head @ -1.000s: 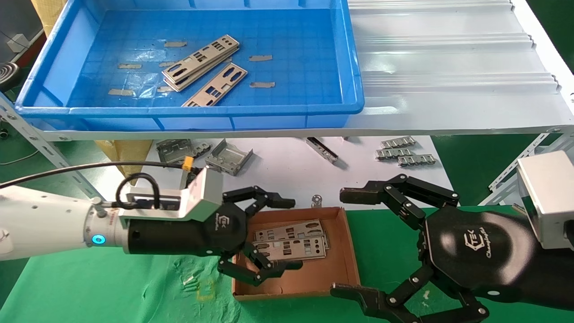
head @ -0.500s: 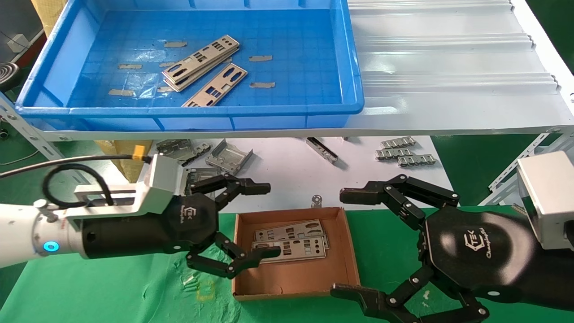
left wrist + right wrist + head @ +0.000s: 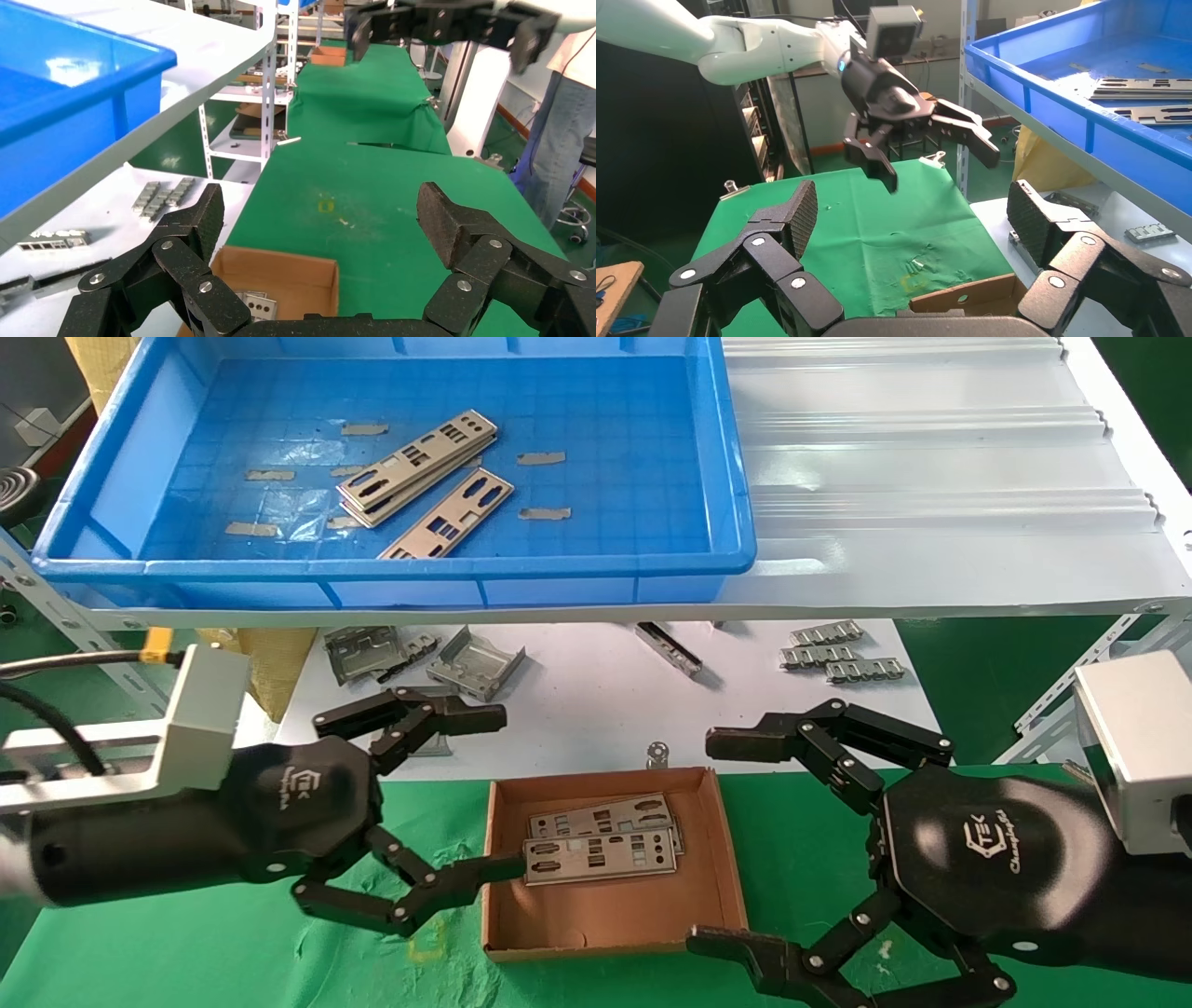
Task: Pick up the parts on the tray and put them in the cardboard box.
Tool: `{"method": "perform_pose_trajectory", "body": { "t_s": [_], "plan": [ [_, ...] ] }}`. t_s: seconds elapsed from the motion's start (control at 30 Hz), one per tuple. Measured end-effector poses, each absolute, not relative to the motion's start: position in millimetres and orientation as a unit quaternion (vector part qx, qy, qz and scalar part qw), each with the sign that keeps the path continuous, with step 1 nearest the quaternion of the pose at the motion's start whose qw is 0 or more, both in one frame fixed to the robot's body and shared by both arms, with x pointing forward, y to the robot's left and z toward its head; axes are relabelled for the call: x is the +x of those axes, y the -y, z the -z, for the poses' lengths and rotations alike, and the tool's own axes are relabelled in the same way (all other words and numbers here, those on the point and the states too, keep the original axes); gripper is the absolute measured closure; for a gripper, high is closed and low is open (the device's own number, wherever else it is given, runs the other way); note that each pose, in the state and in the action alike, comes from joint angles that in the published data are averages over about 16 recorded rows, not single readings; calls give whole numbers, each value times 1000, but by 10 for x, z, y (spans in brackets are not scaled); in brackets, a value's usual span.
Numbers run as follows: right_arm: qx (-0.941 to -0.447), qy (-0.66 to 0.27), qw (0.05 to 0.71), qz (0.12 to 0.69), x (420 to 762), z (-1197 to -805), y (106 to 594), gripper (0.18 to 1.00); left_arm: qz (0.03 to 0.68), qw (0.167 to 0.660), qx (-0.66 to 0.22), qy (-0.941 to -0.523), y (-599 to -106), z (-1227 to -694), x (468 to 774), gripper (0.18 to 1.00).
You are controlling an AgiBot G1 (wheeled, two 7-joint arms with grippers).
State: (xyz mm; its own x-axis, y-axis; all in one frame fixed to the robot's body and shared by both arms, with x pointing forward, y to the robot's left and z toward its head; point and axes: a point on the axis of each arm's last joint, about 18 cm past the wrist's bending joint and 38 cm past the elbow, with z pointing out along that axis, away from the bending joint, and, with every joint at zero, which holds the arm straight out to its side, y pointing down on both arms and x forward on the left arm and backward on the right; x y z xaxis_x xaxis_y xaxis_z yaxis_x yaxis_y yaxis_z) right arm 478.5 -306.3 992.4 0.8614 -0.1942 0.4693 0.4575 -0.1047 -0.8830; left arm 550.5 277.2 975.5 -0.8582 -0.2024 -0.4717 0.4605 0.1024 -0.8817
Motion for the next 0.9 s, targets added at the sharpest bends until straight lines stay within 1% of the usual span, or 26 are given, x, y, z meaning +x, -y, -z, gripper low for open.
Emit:
{"method": "perform_pose_trajectory", "body": {
  "t_s": [0.6,0.9],
  "plan": [
    [-701,94,662,246,4786,-9923,3063,178,661,246,101,-702,-2984,-9904,4852,184],
    [-701,94,663,246,4786,-9923,3064,178,657,244,105,-706,-3002,-9929,4700,184]
  ]
}}
